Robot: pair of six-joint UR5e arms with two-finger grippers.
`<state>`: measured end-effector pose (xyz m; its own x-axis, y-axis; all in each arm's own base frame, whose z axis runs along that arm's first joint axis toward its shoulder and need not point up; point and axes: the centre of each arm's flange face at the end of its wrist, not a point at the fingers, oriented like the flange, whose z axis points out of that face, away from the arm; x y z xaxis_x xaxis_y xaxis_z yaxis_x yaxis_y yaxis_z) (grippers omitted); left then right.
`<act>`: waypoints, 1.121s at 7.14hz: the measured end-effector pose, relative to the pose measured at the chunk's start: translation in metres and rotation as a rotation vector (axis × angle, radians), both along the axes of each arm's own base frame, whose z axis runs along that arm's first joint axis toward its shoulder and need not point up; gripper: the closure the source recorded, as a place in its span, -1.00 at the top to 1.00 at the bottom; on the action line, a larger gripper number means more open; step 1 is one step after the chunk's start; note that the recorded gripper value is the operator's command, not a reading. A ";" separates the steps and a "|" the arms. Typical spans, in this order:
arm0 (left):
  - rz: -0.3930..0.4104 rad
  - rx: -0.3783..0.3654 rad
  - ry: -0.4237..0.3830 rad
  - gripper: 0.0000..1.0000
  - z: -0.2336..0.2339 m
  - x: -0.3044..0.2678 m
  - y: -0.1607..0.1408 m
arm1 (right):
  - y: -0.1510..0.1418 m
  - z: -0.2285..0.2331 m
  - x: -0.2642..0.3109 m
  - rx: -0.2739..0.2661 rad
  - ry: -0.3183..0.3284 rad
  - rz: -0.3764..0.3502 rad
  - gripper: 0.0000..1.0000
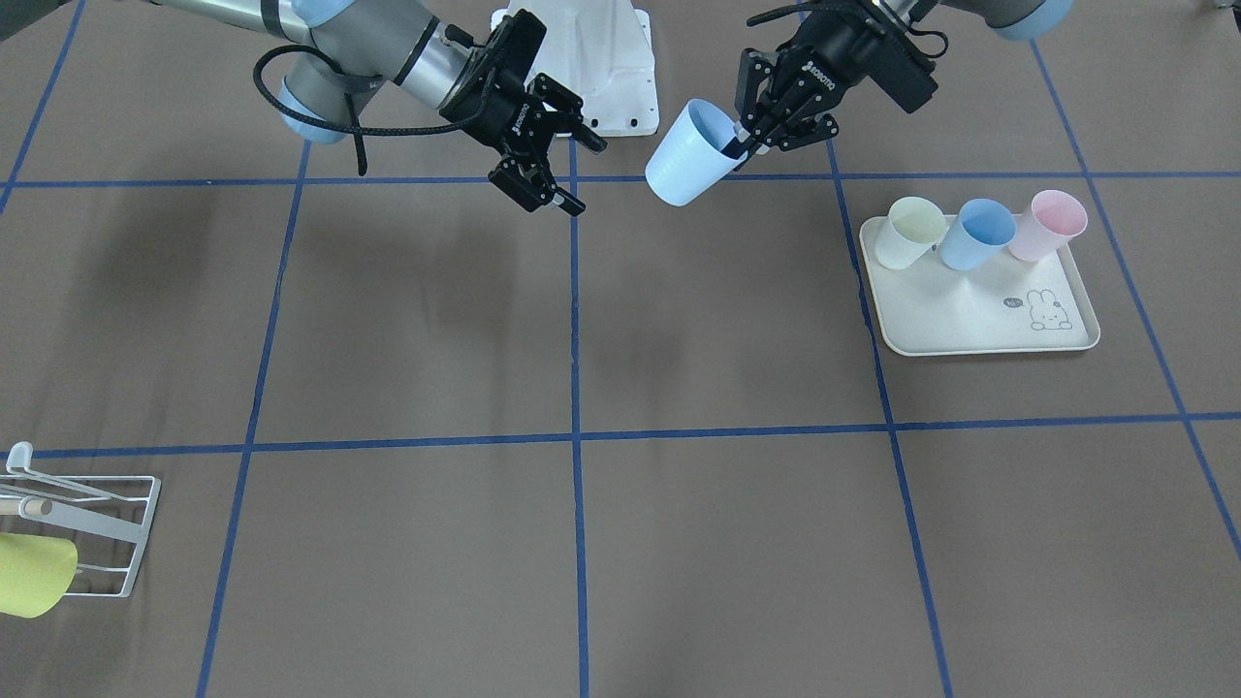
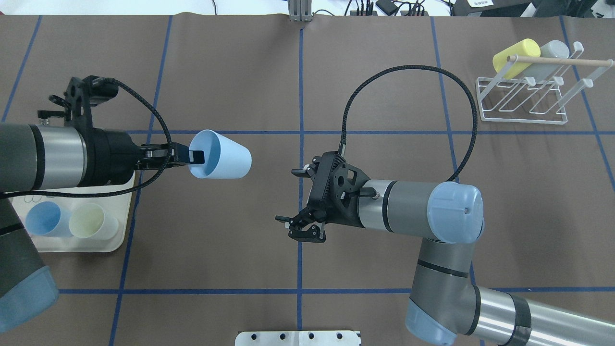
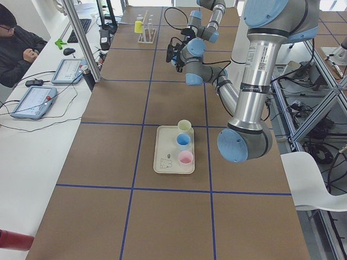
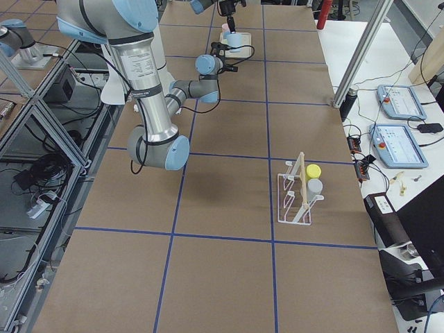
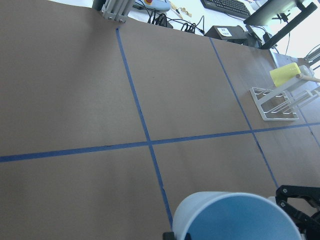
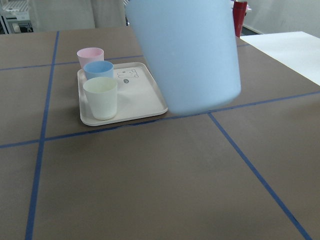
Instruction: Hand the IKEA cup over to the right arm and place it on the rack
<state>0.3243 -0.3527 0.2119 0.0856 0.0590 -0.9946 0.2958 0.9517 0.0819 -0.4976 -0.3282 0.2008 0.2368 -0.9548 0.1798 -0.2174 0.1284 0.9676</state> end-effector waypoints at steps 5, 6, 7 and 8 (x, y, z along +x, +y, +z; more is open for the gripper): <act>0.082 -0.088 0.099 -1.00 -0.034 0.037 0.025 | -0.002 0.020 -0.006 0.049 -0.145 0.024 0.93; 0.084 -0.093 0.093 -1.00 -0.033 0.044 0.023 | -0.002 0.019 -0.007 0.049 -0.152 0.028 0.93; 0.084 -0.096 0.088 -1.00 -0.033 0.051 0.020 | -0.001 0.018 -0.007 0.050 -0.156 0.030 0.93; 0.084 -0.098 0.084 -1.00 -0.032 0.056 0.017 | -0.001 0.018 -0.006 0.053 -0.166 0.030 0.93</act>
<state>0.3802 -0.3357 0.1795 0.0003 -0.0350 -0.9994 0.2166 0.9757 -0.0341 -0.5037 -0.3288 0.2184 0.2369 -0.9568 0.1686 -0.3776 0.0692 0.9234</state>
